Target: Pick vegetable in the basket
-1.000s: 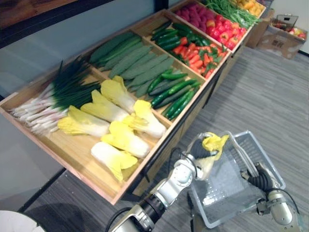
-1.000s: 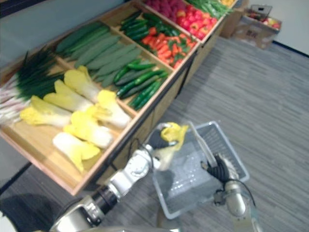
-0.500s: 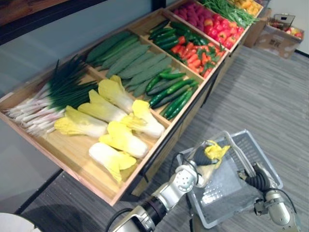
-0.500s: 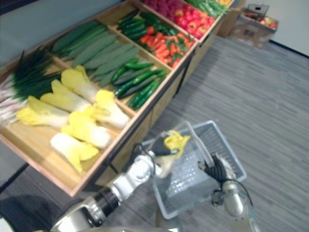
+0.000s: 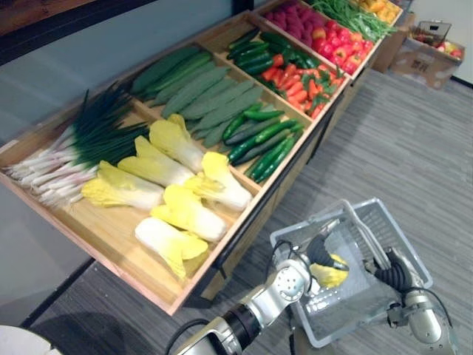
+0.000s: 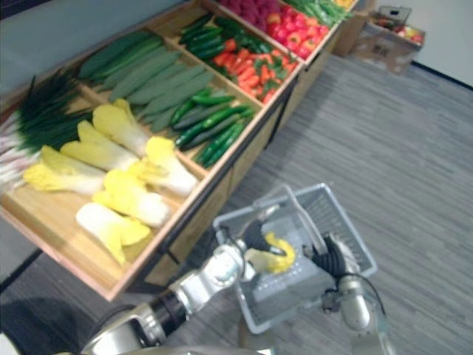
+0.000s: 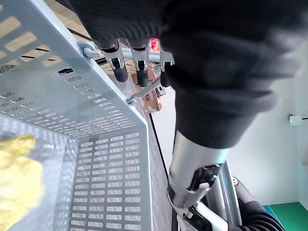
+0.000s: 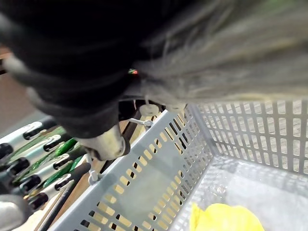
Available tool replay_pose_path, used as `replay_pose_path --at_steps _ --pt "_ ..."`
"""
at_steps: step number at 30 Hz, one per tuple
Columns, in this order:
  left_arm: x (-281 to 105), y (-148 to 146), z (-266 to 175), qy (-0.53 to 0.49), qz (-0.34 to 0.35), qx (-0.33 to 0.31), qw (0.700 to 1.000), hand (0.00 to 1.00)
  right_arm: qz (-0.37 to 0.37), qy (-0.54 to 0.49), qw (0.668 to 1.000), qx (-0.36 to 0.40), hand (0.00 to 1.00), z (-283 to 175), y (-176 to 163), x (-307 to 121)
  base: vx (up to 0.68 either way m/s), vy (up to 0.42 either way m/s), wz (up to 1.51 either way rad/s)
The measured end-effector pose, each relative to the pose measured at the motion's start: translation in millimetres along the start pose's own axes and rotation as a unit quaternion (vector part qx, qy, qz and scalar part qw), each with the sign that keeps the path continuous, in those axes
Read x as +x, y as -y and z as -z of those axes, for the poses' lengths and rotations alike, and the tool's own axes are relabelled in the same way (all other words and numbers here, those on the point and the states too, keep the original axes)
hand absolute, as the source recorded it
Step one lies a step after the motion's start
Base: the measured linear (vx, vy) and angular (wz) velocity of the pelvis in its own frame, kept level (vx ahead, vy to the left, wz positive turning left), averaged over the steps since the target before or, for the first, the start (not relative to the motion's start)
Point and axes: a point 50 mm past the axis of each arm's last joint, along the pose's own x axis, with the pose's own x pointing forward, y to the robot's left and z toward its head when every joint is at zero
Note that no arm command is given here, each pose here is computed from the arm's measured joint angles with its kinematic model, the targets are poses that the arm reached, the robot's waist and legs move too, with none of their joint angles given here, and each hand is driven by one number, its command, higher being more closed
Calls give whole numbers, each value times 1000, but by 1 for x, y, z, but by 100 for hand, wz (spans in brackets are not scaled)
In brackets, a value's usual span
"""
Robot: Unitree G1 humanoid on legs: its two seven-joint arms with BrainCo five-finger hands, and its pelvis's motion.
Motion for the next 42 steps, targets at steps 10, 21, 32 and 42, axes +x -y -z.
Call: replay_pose_path --at_steps 10,21,32,42 --pt "0 -1 -1 2 -2 -5 1000 0 -1 -9 1000 2 100 4 -3 1 0 0 0" --pt "-16 -73 -88 212 -115 -72 968 0 -2 -115 993 10 100 48 -15 -5 3 -9 10" --pt "-93 -169 -73 250 -357 -116 893 0 3 -295 955 27 100 112 -37 -30 -8 -15 21" --pt "-147 -199 -51 211 -499 -91 836 0 3 -368 928 55 100 132 -52 -43 1 -15 14"
